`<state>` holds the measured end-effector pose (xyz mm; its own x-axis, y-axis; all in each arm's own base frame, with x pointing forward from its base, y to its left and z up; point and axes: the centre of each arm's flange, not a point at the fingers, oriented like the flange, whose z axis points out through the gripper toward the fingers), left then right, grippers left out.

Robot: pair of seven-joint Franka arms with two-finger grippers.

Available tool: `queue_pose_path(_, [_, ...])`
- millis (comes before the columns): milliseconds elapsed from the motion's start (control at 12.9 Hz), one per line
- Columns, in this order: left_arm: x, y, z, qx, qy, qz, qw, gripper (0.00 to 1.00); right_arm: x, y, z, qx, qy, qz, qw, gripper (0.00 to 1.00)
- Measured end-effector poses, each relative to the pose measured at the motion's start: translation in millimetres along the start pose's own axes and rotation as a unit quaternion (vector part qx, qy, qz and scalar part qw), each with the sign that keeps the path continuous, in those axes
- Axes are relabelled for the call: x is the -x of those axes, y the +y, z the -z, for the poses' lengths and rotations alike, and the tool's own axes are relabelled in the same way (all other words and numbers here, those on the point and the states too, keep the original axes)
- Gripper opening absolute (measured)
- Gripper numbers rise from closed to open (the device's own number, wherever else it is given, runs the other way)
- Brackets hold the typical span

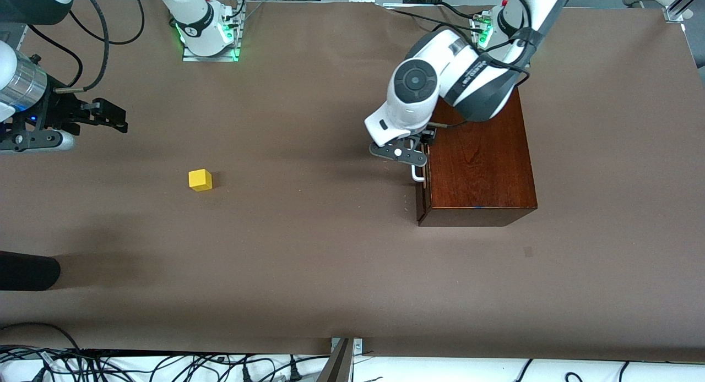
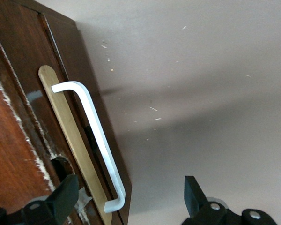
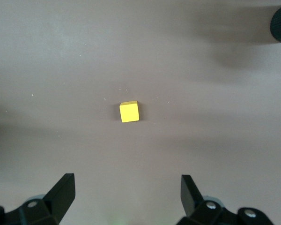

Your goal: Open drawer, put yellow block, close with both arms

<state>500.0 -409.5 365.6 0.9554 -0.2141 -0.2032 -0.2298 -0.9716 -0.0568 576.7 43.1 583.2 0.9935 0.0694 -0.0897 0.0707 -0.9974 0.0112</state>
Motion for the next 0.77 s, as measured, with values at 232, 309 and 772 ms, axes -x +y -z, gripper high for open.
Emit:
queue_pose_path(232, [2.9, 19.7, -27.2, -0.043, 0.004, 0.019, 0.999, 1.00, 0.0, 1.3, 0.0, 0.000, 0.000, -0.001, 1.000, 1.00])
queue_pose_path(309, [2.2, 21.9, -35.7, -0.054, 0.003, 0.020, 0.998, 1.00, 0.0, 2.9, 0.0, 0.000, 0.000, -0.003, 1.000, 1.00])
queue_pose_path(772, [-2.6, 25.4, -65.6, -0.099, 0.011, 0.019, 0.995, 1.00, -0.7, 8.0, 0.5, 0.000, 0.003, -0.007, 1.000, 1.00])
